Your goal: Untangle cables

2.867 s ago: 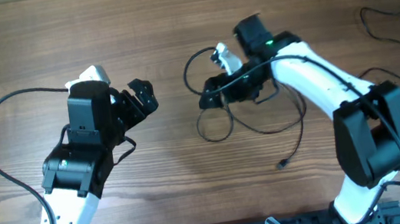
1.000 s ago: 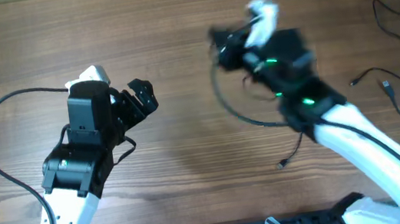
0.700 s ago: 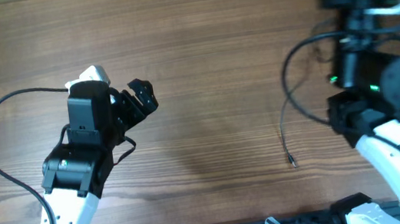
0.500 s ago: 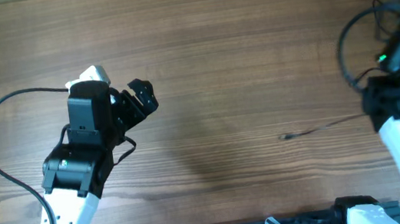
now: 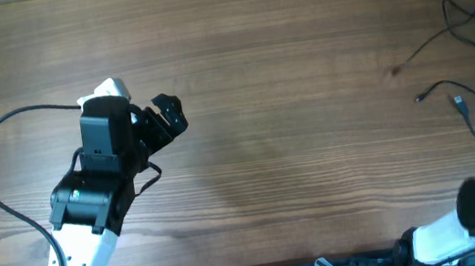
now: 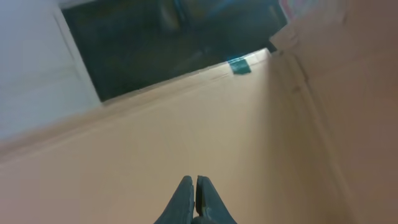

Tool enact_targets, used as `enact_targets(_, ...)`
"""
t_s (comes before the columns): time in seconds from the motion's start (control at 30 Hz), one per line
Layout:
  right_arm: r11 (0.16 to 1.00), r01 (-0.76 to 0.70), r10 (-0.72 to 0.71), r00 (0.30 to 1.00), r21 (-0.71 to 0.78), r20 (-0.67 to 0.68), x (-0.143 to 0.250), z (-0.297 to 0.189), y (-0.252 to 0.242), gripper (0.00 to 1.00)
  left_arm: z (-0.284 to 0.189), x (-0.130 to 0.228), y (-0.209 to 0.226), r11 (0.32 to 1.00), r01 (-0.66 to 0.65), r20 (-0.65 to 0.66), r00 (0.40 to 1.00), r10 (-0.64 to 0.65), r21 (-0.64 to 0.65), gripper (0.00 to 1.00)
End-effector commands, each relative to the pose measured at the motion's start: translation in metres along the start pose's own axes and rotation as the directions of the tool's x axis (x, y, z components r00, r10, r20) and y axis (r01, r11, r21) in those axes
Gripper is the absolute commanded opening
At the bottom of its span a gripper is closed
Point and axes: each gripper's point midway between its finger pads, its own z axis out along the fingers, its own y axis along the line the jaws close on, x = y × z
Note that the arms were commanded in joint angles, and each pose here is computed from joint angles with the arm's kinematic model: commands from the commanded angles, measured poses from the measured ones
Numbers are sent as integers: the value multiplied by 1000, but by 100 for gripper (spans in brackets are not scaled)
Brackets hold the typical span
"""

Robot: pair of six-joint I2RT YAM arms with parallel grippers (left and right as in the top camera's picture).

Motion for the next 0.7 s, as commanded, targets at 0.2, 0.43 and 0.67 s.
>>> enact_targets(0.2, 870, 483, -387, 794, 100, -470, 168, 21, -77, 4, -2, -4, 1, 1000, 11, 17, 1000, -11, -3, 100)
enact_targets(0.43, 864, 498, -372, 525, -79, -766, 302, -13, -105, 4, -2, -4, 1, 1000, 11, 17, 1000, -11, -3, 100)
enact_targets(0.67, 909, 351, -331, 277, -226, -902, 395, -64, -106, 6, -2, -4, 1, 1000, 11, 17, 1000, -11, -3, 100)
